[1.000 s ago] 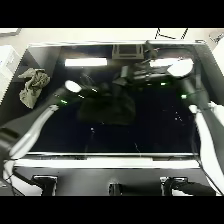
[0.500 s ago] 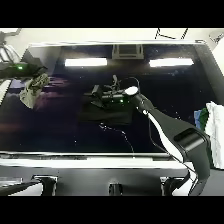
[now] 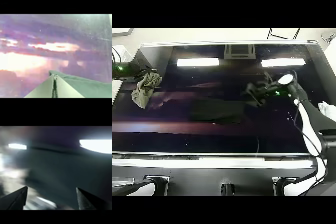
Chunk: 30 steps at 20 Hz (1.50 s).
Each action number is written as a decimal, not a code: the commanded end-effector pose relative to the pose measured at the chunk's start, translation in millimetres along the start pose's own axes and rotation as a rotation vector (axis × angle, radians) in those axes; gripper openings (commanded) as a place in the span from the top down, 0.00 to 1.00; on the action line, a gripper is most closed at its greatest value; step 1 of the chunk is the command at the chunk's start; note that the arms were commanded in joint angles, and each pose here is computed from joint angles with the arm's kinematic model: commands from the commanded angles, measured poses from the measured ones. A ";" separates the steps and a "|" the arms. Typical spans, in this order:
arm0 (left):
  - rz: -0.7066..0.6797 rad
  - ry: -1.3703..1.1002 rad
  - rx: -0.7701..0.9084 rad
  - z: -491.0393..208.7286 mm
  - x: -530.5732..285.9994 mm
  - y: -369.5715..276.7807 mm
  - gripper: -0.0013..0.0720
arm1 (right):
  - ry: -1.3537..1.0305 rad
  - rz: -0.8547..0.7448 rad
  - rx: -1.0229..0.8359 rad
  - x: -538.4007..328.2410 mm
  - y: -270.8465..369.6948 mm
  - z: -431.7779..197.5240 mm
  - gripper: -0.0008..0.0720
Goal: Fold the clothes and pants, and hang the long-sleeved shirts on hangers.
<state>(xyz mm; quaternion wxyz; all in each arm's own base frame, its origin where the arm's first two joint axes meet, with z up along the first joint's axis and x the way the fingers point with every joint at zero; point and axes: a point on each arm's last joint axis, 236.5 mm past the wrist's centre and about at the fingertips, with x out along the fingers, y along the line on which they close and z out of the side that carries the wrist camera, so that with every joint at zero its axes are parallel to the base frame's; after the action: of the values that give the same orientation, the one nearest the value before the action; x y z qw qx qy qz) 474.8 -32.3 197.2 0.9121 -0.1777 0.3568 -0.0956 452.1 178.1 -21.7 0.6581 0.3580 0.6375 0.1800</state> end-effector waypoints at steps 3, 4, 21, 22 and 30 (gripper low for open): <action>0.001 0.033 0.013 -7.9 -1.6 0.1 0.95 | 0.123 -0.068 0.088 24.3 -70.6 -43.5 0.07; -0.001 0.038 0.012 -9.1 -1.6 -0.3 0.95 | 0.125 -0.013 0.077 38.0 -60.7 -45.3 0.07; -0.037 0.054 0.012 -14.2 1.1 -16.1 0.94 | -0.411 0.088 -0.079 -222.0 -0.2 70.2 0.94; -0.037 0.054 0.012 -14.2 1.1 -16.1 0.94 | -0.480 0.056 -0.052 -261.0 -11.9 70.7 0.94; -0.038 0.054 0.023 -14.2 1.1 -16.1 0.94 | -0.953 -0.061 0.298 -482.1 -131.1 25.6 0.94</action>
<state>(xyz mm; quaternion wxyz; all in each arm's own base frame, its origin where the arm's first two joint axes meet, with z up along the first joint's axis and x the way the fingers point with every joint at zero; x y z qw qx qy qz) 465.2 -50.7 192.9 0.9019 -0.1727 0.3771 -0.1208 433.9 -183.4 208.7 0.8300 0.4374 0.3450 -0.0288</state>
